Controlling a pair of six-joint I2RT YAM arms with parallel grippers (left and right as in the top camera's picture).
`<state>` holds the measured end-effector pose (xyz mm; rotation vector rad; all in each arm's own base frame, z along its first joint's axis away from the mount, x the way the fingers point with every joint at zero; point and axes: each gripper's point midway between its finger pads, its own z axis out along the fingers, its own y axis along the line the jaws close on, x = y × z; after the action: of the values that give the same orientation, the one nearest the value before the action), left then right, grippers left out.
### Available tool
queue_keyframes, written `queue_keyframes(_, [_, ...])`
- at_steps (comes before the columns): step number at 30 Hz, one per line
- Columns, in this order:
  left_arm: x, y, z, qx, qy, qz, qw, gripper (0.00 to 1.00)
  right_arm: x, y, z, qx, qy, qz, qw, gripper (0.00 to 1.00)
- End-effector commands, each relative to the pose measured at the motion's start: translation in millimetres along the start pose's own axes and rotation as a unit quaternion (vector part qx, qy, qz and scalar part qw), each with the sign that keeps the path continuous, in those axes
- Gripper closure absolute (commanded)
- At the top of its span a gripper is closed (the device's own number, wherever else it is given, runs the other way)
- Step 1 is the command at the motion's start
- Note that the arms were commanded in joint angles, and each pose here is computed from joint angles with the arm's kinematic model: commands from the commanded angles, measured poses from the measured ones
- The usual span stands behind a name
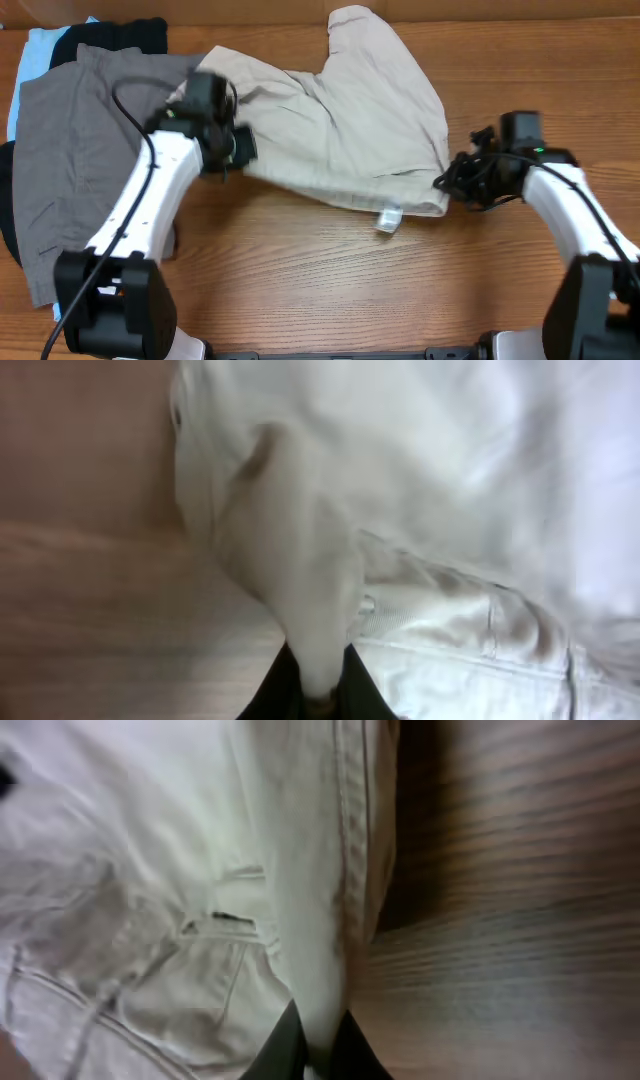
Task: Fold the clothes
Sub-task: 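Lift the shorts by the waistband and lay them flat, pulling apart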
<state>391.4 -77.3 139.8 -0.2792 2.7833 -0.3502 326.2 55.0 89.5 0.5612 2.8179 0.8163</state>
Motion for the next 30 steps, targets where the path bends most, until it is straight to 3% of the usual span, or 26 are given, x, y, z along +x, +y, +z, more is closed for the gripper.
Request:
queue_keyframes(1, [-54.0, -21.4, -62.9, 0.019, -0.089, 0.030, 0.995, 0.96, -33.2, 31.6, -71.9, -0.019, -0.090, -0.060, 0.994, 0.96])
queue_keyframes(8, [-107.9, -65.8, -206.2, 0.062, -0.240, 0.076, 0.966, 0.96, -55.2, 63.4, -217.4, -0.005, -0.209, -0.084, 0.974, 0.96])
queue_keyframes(15, [-102.0, -74.9, -340.7, 0.064, -0.375, 0.095, 0.920, 0.96, -40.6, 80.2, -338.4, 0.017, -0.333, -0.085, 0.939, 0.96])
queue_keyframes(23, [-45.7, -55.9, -403.8, 0.047, -0.411, 0.088, 0.906, 0.96, 7.5, 91.8, -385.5, 0.039, -0.380, -0.097, 0.919, 0.96])
queue_keyframes(30, [-0.1, -37.7, -390.5, 0.028, -0.347, 0.080, 0.934, 0.96, 55.4, 108.3, -403.9, 0.040, -0.430, -0.107, 0.896, 0.96])
